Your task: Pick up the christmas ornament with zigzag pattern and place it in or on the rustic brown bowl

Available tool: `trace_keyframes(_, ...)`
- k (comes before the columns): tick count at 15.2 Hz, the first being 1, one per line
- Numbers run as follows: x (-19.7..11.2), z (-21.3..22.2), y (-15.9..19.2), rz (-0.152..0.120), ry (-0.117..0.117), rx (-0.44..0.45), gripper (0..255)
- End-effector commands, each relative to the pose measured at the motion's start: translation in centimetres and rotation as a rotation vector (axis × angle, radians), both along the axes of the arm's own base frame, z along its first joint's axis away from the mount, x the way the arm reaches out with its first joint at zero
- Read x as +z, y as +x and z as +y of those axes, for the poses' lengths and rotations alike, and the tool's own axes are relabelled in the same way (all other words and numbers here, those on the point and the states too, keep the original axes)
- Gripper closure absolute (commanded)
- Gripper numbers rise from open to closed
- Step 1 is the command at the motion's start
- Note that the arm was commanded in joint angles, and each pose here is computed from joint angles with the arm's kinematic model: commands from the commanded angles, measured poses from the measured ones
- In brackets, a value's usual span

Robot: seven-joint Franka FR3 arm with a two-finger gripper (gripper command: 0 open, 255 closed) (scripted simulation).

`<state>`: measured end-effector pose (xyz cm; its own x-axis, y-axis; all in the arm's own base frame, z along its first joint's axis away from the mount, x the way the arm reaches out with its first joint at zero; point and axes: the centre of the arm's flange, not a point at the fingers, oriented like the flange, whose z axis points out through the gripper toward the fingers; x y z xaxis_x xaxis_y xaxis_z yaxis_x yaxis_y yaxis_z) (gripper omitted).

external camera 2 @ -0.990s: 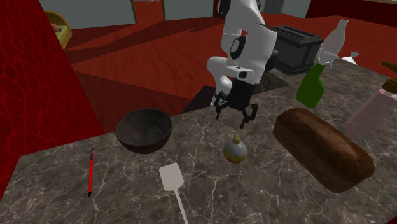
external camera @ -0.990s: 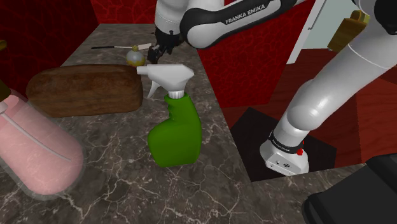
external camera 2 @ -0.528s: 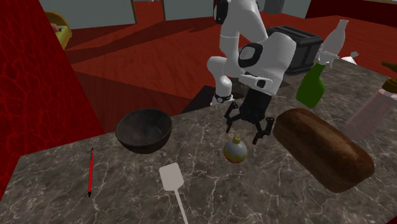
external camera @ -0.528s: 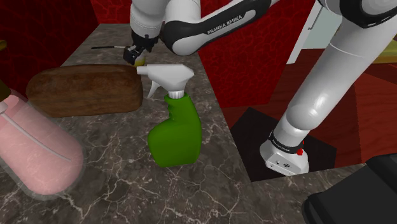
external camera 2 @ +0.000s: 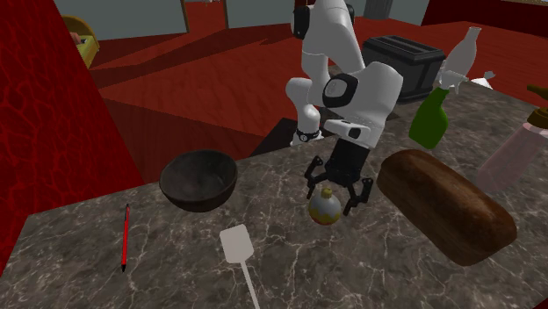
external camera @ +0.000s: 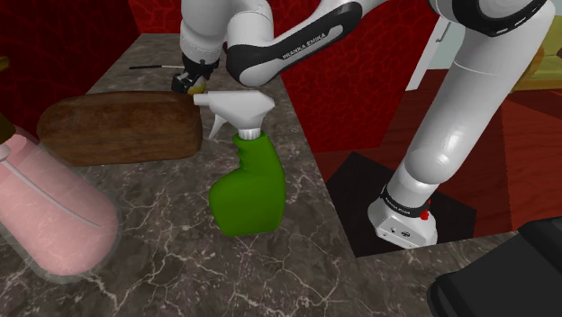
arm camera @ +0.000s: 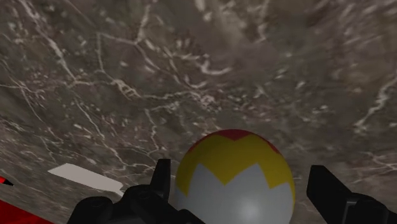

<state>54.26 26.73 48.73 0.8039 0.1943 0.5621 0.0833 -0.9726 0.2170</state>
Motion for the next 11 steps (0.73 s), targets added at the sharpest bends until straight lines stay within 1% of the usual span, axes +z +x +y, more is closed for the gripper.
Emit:
trace_keyframes(1, -0.12, -0.01, 0.08, -0.001, 0.0, 0.0, 0)
trace_keyframes(7, -0.12, -0.01, 0.08, 0.0, 0.0, 0.0, 0)
trace_keyframes(8, -0.12, -0.01, 0.08, 0.0, 0.0, 0.0, 255)
trace_keyframes(11, -0.12, 0.0, 0.09, 0.0, 0.0, 0.0, 255)
